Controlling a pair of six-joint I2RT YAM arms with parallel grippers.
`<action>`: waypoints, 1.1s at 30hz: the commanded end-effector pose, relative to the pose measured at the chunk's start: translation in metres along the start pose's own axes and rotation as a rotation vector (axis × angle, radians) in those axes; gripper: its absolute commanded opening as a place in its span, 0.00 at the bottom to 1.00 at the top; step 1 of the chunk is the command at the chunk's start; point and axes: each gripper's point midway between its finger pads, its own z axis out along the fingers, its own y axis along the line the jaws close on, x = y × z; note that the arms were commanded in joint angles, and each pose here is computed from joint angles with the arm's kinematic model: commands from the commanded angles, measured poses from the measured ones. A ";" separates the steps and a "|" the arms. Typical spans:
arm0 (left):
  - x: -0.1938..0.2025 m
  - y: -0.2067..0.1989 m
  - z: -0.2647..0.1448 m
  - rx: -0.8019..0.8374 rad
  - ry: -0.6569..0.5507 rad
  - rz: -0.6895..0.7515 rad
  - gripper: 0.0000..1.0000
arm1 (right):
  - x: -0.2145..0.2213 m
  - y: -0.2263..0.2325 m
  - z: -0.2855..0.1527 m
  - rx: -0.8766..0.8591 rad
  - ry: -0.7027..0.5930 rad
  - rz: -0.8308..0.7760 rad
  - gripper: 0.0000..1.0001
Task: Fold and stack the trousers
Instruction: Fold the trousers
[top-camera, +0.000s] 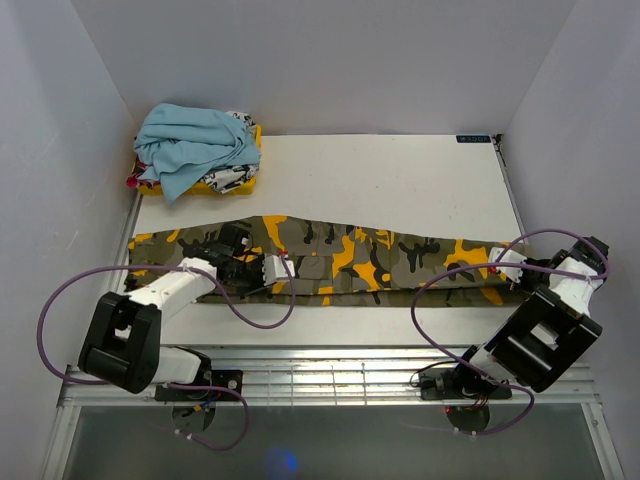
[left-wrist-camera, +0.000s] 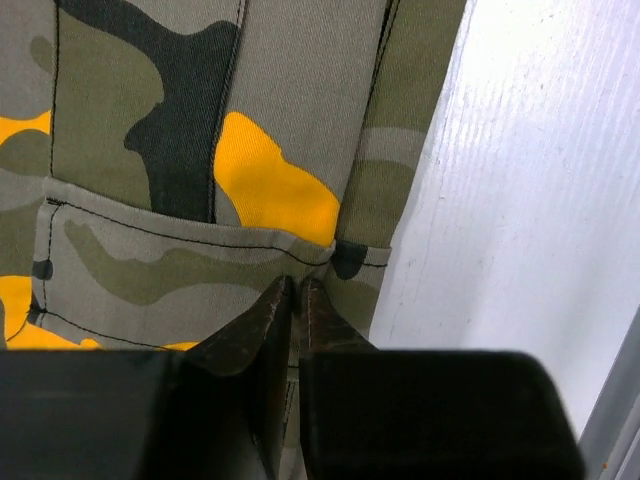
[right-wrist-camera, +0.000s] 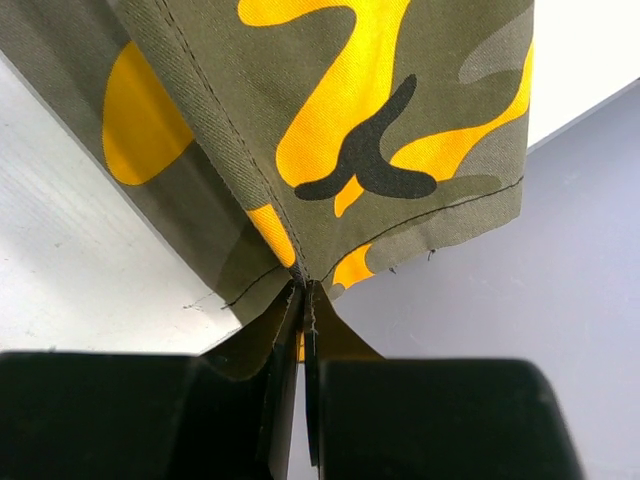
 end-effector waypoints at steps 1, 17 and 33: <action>0.002 0.003 0.000 -0.031 0.007 0.011 0.16 | 0.001 -0.029 -0.009 0.036 0.011 -0.234 0.08; 0.013 -0.013 0.003 -0.004 0.015 0.005 0.27 | -0.004 -0.042 -0.014 0.051 0.000 -0.215 0.08; -0.021 0.045 -0.054 -0.178 -0.142 -0.235 0.00 | -0.024 -0.134 -0.048 0.286 -0.016 -0.171 0.08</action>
